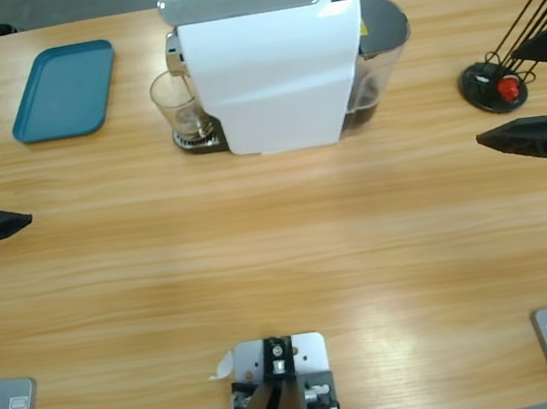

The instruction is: Pour coffee

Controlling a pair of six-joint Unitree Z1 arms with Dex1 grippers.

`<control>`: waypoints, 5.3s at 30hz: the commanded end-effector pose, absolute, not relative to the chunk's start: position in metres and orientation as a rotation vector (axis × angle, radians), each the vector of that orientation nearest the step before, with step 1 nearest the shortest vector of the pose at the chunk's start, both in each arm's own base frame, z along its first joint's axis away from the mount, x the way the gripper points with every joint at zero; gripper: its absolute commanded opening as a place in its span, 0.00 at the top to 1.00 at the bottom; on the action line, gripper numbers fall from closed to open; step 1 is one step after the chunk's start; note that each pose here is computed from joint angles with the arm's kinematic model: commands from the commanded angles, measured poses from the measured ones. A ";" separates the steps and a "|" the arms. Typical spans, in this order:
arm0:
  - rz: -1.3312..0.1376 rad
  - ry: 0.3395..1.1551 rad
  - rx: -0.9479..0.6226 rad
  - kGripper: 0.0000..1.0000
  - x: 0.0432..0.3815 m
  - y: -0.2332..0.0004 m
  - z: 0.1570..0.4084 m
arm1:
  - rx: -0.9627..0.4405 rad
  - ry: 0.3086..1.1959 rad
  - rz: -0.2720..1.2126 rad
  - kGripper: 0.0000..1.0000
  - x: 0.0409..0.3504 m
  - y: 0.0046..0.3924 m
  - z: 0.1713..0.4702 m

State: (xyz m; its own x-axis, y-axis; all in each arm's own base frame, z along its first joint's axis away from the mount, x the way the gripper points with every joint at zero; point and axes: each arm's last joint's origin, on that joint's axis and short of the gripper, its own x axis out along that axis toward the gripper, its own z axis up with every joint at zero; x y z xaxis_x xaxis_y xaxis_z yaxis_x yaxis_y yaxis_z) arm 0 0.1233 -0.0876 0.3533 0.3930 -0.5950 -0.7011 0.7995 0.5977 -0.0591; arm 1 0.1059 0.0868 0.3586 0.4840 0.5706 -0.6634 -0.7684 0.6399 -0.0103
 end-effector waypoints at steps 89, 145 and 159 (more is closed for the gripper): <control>-0.852 0.802 0.301 0.01 0.132 -0.083 0.335 | -0.507 0.578 1.090 0.00 0.110 0.105 0.346; -1.056 0.599 0.478 0.02 0.275 -0.124 0.232 | -0.470 0.684 1.121 0.00 0.137 0.121 0.313; -1.077 0.579 0.479 0.02 0.308 -0.143 0.219 | -0.461 0.698 1.139 0.00 0.148 0.129 0.306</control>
